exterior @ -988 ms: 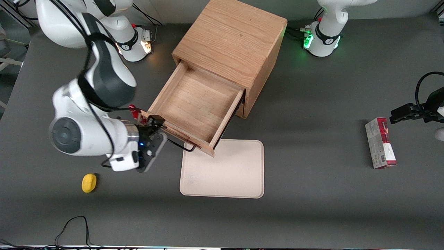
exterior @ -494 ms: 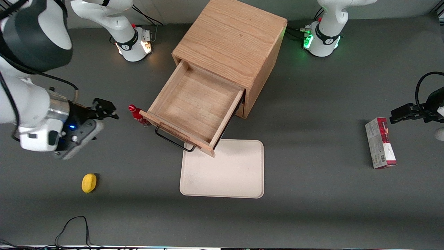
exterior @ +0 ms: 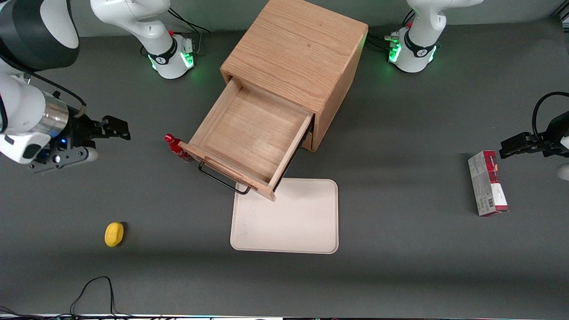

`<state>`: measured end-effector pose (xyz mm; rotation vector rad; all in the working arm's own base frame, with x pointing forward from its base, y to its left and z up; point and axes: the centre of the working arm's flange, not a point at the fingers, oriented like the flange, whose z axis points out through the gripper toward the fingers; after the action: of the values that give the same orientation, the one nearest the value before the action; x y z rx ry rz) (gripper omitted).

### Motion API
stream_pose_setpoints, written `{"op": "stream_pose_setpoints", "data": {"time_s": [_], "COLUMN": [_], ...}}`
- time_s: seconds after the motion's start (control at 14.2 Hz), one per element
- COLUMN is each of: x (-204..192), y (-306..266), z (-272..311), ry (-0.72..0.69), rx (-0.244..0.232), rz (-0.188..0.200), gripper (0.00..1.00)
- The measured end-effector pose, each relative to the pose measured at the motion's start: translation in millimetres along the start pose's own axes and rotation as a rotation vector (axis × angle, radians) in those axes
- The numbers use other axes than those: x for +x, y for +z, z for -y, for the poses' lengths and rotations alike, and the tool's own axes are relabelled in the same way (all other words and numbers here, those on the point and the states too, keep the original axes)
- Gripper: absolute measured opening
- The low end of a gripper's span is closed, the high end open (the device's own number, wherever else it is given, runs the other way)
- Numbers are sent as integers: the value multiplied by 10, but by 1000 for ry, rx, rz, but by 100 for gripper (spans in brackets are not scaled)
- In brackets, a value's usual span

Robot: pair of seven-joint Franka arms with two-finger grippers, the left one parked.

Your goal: Open upper drawer

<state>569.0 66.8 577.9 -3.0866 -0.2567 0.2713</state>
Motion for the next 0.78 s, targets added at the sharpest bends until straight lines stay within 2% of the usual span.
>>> {"op": "stream_pose_setpoints", "data": {"time_s": [0.21, 0.42, 0.78], "x": [-303, -365, -336], "y": [-183, -265, -274], "z": [-364, -373, -359], "ry": [64, 64, 65], "rx": [12, 14, 8], "rz": [-33, -82, -101], "gripper": [100, 100, 100]}}
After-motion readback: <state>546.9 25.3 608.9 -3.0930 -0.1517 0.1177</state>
